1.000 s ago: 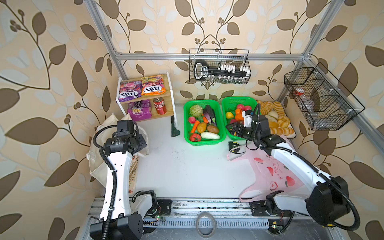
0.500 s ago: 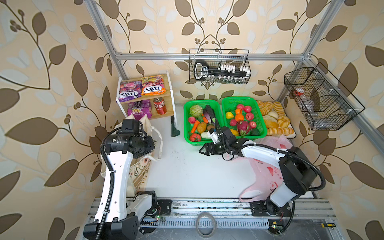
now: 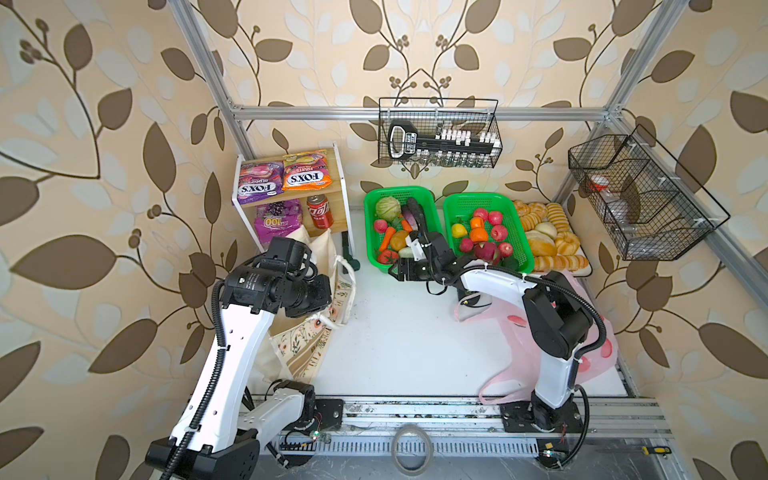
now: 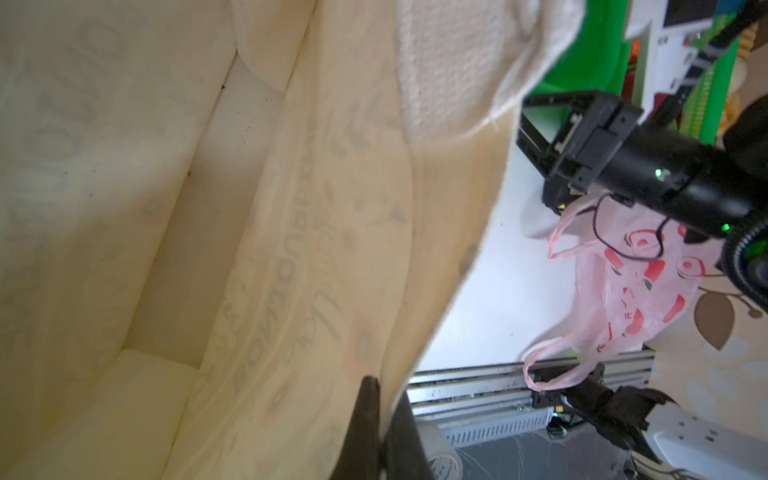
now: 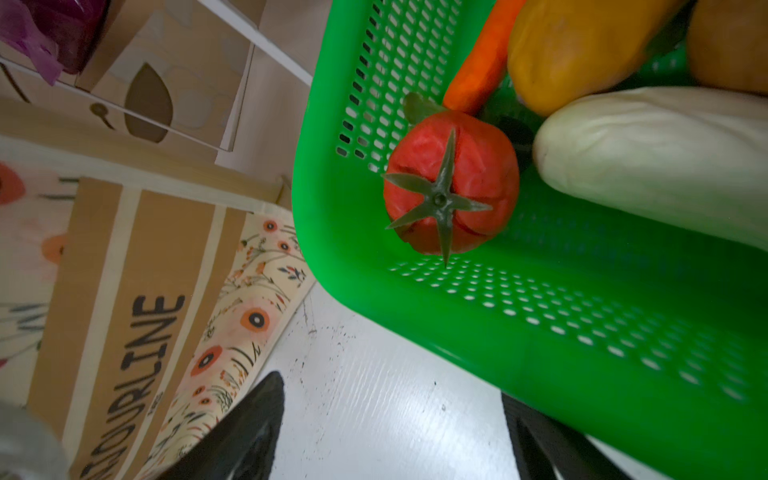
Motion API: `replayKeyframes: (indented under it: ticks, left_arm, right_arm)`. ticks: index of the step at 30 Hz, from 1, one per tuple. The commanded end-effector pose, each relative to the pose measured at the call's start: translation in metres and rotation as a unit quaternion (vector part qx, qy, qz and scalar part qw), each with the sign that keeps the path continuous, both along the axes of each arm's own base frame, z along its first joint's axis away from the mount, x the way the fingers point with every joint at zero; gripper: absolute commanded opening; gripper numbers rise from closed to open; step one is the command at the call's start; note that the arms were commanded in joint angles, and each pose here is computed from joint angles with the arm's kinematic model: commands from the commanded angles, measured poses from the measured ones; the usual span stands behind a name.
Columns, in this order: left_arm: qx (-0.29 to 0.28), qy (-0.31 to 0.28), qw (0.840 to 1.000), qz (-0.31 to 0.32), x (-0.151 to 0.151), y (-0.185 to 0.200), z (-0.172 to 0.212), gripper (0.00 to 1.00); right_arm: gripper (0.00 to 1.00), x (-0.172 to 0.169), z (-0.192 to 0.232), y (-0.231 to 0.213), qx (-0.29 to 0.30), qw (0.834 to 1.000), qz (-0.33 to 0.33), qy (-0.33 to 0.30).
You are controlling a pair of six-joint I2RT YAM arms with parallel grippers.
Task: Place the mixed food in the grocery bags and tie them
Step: 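Lift the tote bag with both grippers and set it upright open between the baskets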
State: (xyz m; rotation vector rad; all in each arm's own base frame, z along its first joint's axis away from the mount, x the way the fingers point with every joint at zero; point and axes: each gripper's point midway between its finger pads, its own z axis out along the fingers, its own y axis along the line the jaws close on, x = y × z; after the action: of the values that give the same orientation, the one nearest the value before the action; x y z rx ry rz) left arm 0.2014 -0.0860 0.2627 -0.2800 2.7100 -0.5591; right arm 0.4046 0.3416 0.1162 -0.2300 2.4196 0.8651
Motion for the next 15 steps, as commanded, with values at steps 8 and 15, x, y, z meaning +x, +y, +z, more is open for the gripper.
replayKeyframes:
  ticks: [8, 15]
  left_arm:
    - [-0.119, -0.047, 0.986, -0.109, 0.004, -0.090, 0.052, 0.00]
    - [-0.125, -0.074, 0.978, -0.151, 0.031, -0.143, 0.063, 0.03]
  right_arm:
    - [0.84, -0.032, 0.070, -0.057, 0.062, 0.997, -0.042, -0.010]
    - [0.85, -0.057, 0.096, -0.136, 0.118, 0.982, -0.142, 0.025]
